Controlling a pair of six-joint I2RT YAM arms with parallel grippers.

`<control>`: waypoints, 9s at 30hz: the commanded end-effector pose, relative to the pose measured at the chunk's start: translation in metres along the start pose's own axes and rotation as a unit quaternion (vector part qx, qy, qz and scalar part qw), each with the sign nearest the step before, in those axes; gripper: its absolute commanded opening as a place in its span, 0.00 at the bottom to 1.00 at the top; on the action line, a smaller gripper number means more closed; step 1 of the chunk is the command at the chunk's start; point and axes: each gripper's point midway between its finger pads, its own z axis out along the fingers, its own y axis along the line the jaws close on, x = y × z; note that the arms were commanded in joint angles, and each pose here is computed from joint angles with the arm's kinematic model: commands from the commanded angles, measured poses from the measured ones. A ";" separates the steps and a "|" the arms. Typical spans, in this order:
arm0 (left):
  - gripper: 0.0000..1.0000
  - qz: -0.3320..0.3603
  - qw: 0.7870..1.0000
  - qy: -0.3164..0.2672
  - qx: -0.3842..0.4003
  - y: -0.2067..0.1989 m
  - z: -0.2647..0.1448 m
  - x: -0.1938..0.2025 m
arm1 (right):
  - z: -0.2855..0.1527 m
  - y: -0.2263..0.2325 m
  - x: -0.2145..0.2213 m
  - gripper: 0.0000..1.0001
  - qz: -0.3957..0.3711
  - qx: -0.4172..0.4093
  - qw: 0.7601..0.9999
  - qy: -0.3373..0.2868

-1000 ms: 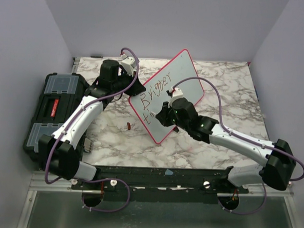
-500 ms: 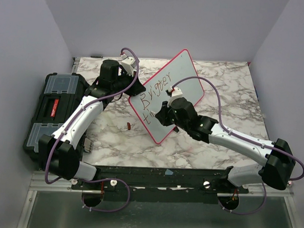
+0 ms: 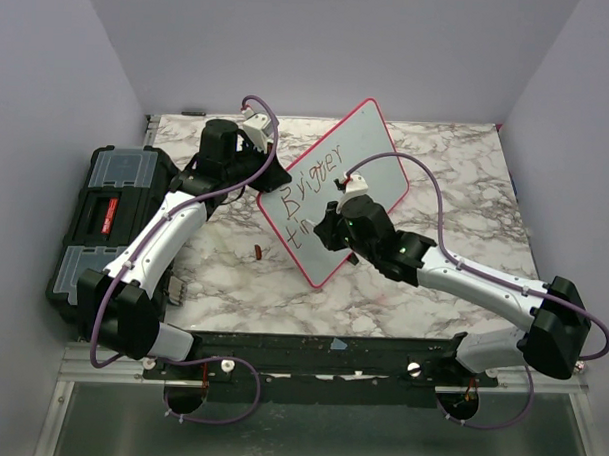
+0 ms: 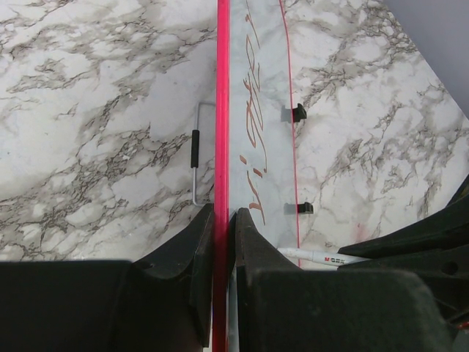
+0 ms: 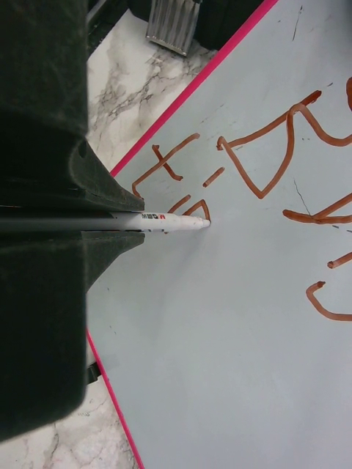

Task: Write a sentence on the whiteboard
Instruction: Write on the whiteboard at the whiteboard stand.

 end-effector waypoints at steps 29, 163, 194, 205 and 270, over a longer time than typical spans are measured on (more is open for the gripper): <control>0.00 0.059 0.997 -0.033 0.026 -0.012 -0.004 -0.018 | 0.004 0.003 0.007 0.01 -0.007 -0.007 1.000 0.018; 0.00 0.062 0.997 -0.033 0.028 -0.014 -0.005 -0.021 | 0.009 -0.051 -0.023 0.01 -0.021 0.059 0.998 -0.024; 0.00 0.060 0.997 -0.033 0.031 -0.015 -0.004 -0.025 | 0.003 -0.028 0.018 0.01 -0.022 -0.033 0.999 0.035; 0.00 0.059 0.997 -0.033 0.032 -0.016 -0.004 -0.025 | -0.001 -0.049 0.019 0.01 -0.016 0.022 0.999 0.028; 0.00 0.049 0.998 -0.024 0.022 -0.019 -0.016 -0.024 | -0.025 -0.056 -0.048 0.01 -0.027 0.010 0.999 -0.040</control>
